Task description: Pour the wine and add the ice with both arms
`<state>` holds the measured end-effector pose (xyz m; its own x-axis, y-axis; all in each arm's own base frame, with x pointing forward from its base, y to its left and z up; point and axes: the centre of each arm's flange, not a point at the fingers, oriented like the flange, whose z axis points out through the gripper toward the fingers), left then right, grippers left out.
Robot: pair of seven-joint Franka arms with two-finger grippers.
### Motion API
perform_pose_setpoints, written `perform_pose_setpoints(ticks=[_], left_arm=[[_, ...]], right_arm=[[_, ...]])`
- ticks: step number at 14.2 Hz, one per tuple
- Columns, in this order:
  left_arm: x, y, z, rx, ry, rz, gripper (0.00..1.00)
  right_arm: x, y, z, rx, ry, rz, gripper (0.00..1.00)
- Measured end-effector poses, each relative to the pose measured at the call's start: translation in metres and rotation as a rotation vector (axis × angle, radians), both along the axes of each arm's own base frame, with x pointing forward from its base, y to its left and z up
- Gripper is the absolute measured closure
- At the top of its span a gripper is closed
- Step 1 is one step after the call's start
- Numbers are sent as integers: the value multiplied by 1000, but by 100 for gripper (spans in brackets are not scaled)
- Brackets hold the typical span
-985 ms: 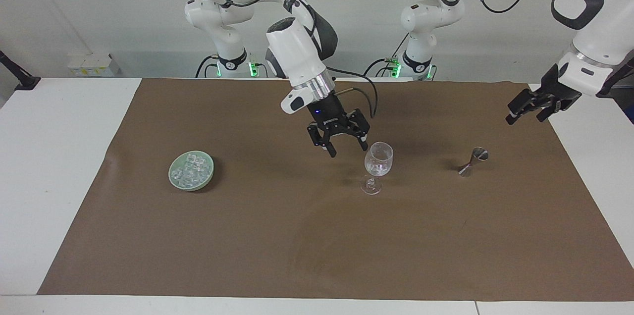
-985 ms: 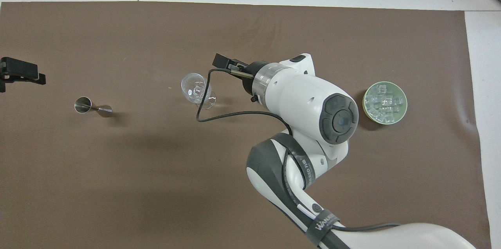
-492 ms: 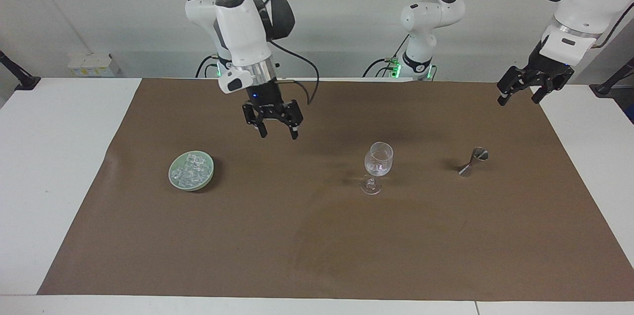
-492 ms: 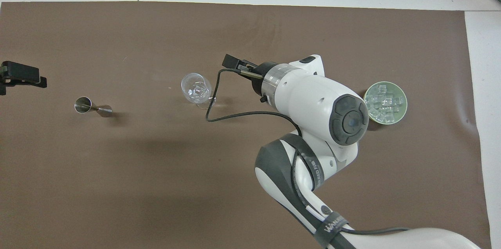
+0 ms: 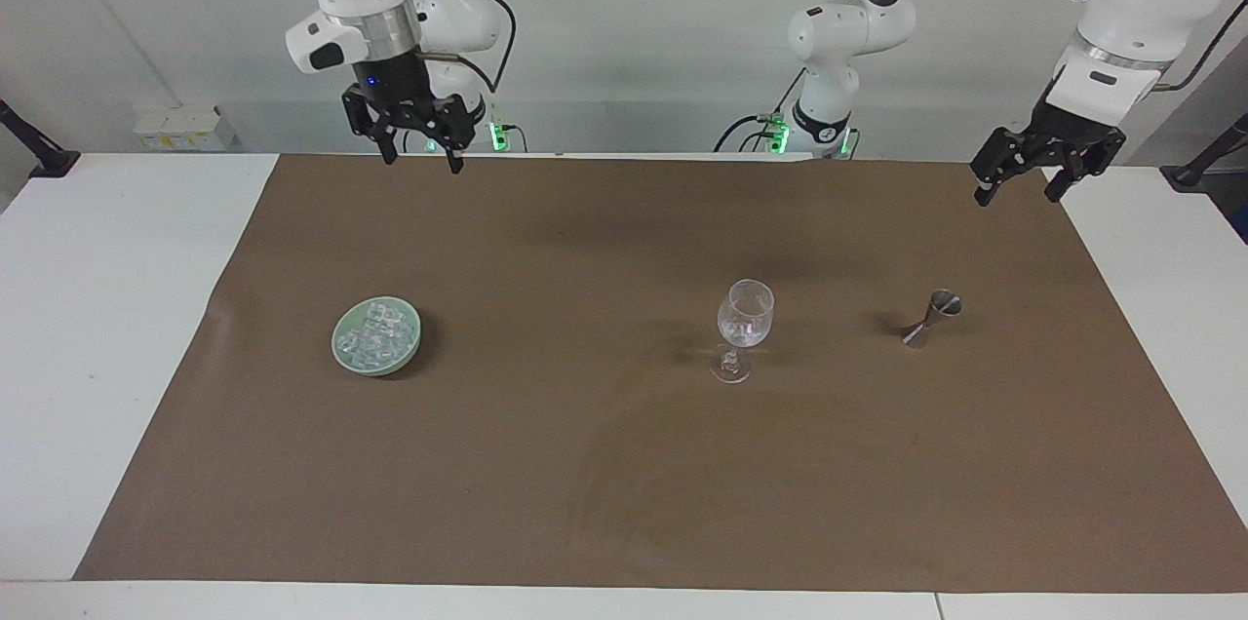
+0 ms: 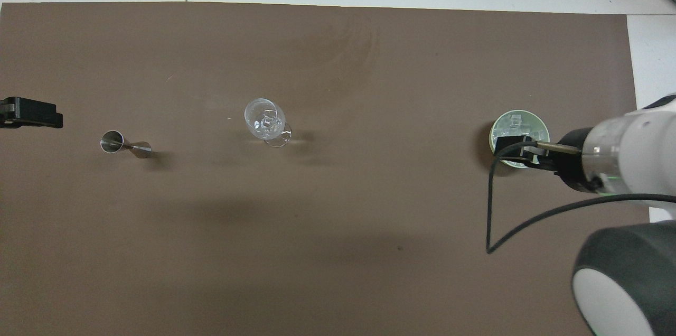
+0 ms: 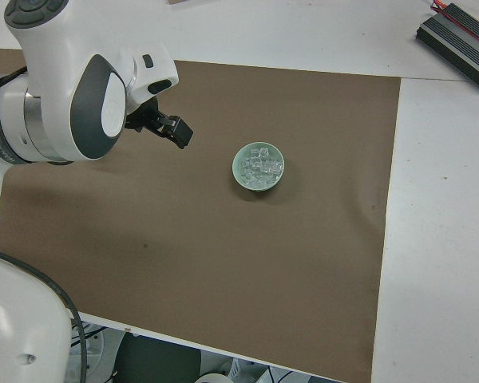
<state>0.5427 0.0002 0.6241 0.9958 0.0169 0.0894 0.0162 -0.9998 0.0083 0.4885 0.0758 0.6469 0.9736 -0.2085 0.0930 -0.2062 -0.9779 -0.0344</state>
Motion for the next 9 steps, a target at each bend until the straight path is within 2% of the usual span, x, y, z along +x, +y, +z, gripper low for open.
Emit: perform_pose_setpoints(ticks=[5, 9], left_arm=[[-1, 3, 0, 1, 6, 6, 0], [-3, 1, -1, -1, 23, 2, 0]], right_arm=[[0, -11, 28, -5, 8, 22, 0], [5, -13, 27, -5, 22, 52, 0]])
